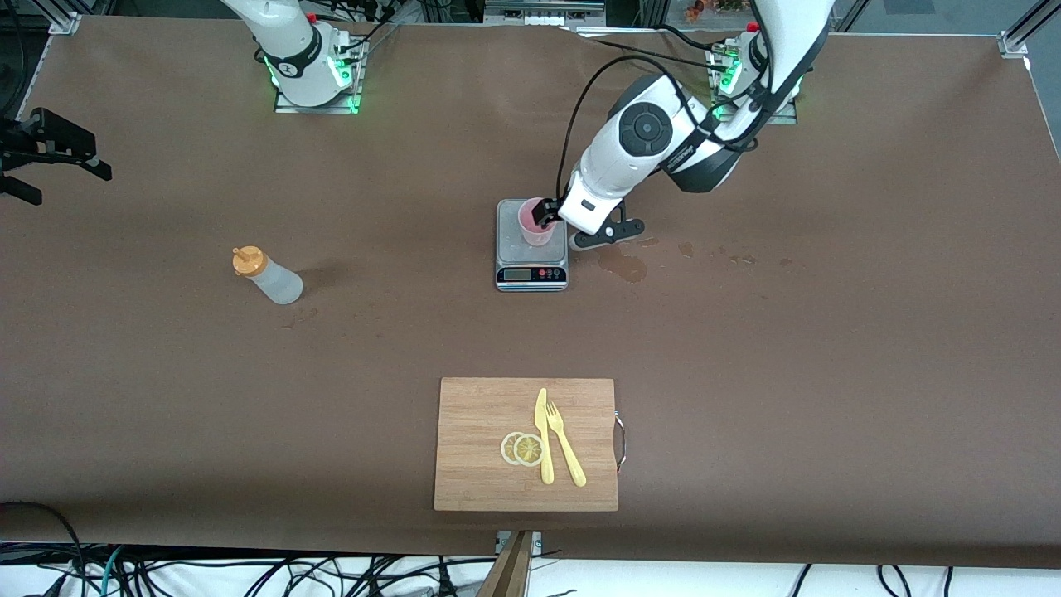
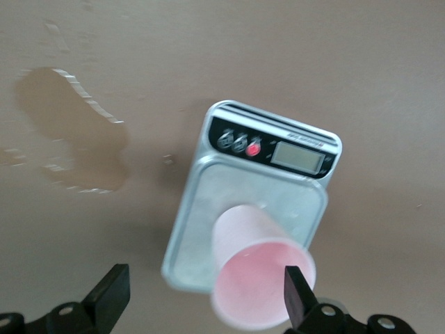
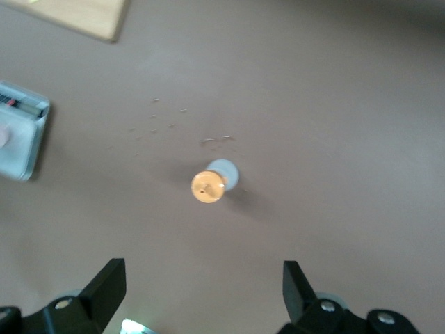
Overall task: Add sauce to pink cup with both arms
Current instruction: 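Release the cup and lift the left gripper away while the right gripper reaches the bottle, then grasp the white sauce bottle with the right gripper, then lift and tilt the bottle with the right gripper toward the cup, then hold the bottle nozzle over the pink cup with the right gripper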
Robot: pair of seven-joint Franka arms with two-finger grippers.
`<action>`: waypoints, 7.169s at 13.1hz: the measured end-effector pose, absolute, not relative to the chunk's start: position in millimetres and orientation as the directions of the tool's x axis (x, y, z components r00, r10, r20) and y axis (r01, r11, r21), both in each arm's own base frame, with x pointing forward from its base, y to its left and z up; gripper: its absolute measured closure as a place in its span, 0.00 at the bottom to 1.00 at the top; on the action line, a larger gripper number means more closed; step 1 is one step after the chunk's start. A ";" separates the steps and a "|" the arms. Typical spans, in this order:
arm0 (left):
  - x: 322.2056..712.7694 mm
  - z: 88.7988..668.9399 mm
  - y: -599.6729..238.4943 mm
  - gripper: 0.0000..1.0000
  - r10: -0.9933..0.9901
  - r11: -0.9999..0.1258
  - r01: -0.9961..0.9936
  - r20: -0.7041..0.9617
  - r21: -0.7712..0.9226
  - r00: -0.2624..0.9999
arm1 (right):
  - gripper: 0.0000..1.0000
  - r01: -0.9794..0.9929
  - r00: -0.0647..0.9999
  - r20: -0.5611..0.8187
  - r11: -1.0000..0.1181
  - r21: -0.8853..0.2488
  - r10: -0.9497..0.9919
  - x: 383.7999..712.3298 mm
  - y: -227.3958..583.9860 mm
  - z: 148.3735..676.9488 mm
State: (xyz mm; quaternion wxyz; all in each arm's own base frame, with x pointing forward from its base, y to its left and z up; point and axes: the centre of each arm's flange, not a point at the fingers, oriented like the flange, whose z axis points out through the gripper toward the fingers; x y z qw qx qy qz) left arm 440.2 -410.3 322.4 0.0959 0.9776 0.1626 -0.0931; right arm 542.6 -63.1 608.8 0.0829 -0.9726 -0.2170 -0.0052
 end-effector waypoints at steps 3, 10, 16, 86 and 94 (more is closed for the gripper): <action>437.3 376.5 -381.5 0.04 0.238 -0.965 0.254 -0.191 0.065 0.952 | 0.00 0.585 0.809 0.119 -0.770 -0.253 0.575 553.3 -91.5 575.7; 520.7 484.2 -226.3 0.04 0.189 -0.980 0.198 -0.256 0.007 0.948 | 0.00 0.839 0.526 0.428 -0.365 -0.403 0.735 571.3 -185.3 432.6; 574.7 534.2 -90.5 0.00 0.327 -0.941 0.336 -0.143 0.041 0.934 | 0.00 0.938 0.300 0.673 -0.081 -0.337 0.676 566.7 -196.7 316.4; 539.8 581.1 -29.7 0.00 0.040 -0.999 0.040 -0.043 0.015 0.998 | 0.67 0.960 0.236 -0.425 -0.277 -0.038 0.874 417.8 446.5 364.0; 540.3 580.0 -29.7 0.00 0.040 -0.999 0.040 -0.045 0.015 0.998 | 0.67 0.958 0.243 -0.522 -0.286 -0.002 0.818 386.9 481.2 327.6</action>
